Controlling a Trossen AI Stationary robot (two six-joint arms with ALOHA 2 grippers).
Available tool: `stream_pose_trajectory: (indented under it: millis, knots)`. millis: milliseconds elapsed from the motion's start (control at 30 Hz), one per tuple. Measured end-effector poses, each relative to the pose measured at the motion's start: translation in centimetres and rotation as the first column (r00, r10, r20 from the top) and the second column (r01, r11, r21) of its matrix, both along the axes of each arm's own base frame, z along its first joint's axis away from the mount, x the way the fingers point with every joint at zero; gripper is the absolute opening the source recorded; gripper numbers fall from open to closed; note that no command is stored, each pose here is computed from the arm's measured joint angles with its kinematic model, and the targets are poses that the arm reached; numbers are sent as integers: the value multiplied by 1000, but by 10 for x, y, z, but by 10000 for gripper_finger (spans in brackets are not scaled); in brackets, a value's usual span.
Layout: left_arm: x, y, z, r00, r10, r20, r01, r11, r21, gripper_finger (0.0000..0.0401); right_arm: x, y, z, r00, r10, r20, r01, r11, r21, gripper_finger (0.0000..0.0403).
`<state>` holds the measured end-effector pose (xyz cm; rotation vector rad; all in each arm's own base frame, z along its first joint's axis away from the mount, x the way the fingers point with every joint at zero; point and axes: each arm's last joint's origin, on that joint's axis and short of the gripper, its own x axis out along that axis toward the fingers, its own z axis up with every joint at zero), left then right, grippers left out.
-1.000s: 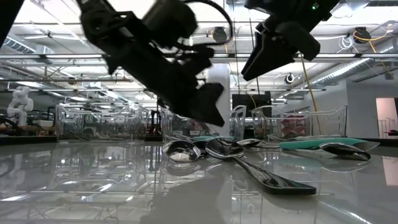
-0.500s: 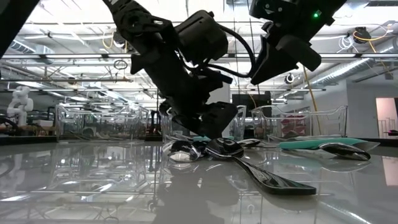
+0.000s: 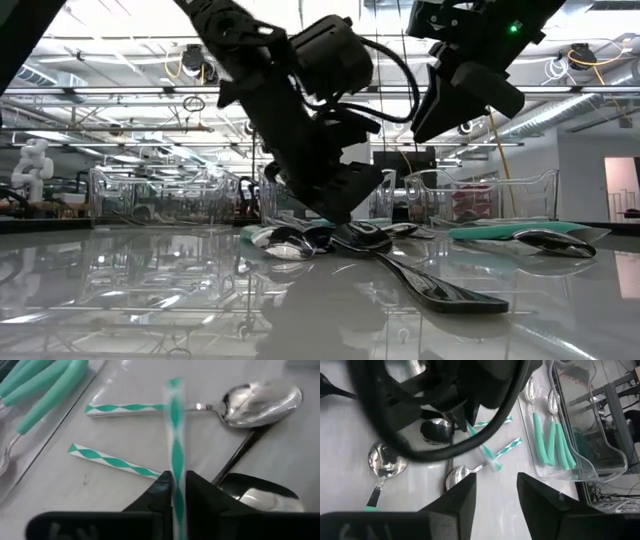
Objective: Sort silverware by color (type)
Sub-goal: Put the green patterned spoon into the right transparent bin
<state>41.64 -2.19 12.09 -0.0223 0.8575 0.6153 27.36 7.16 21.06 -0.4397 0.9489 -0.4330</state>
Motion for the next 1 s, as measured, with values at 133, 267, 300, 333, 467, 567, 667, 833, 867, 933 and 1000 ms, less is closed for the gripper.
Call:
stream_pose_trajectory:
  millis: [133, 267, 300, 333, 467, 567, 667, 833, 867, 933, 1000]
  knots:
    - [7, -12, 14, 998, -48, -27, 48, 999, 10, 28, 0, 0, 0, 1000, 1, 5, -1, 1000, 3, 139]
    - [13, -25, 28, 995, -91, -43, 92, 995, 23, 24, 1, 0, 0, 1000, 1, 6, -1, 1000, 5, 139]
    - [13, -27, 31, 994, -95, -46, 97, 995, 28, 24, 0, 1, 0, 1000, 2, 5, -2, 1000, 6, 139]
    - [14, -29, 33, 994, -102, -46, 104, 994, 34, 23, -1, 2, 0, 1000, 0, 1, -1, 1000, 7, 139]
    - [12, -32, 34, 989, -124, -81, 128, 991, 48, 22, -12, 6, 1, 999, -14, -43, 14, 1000, 11, 139]
    - [10, -32, 37, 984, -142, -105, 150, 987, 66, 21, -25, 10, 7, 998, -50, -36, 51, 998, 39, 139]
    - [9, -32, 37, 977, -167, -133, 179, 980, 82, 21, -37, 15, 15, 997, -80, -18, 81, 993, 87, 139]
    - [7, -34, 48, 965, -216, -151, 234, 966, 108, 20, -55, 28, 17, 998, -55, -32, 58, 992, 112, 139]
    - [5, -34, 50, 962, -222, -161, 242, 964, 111, 20, -58, 30, 16, 998, -39, -48, 43, 994, 100, 139]
    - [5, -34, 56, 962, -230, -146, 248, 962, 117, 20, -64, 32, 16, 998, -12, -68, 18, 997, 76, 139]
    - [2, -33, 61, 958, -237, -161, 257, 960, 115, 20, -68, 31, 16, 997, 7, -71, -3, 999, 48, 139]
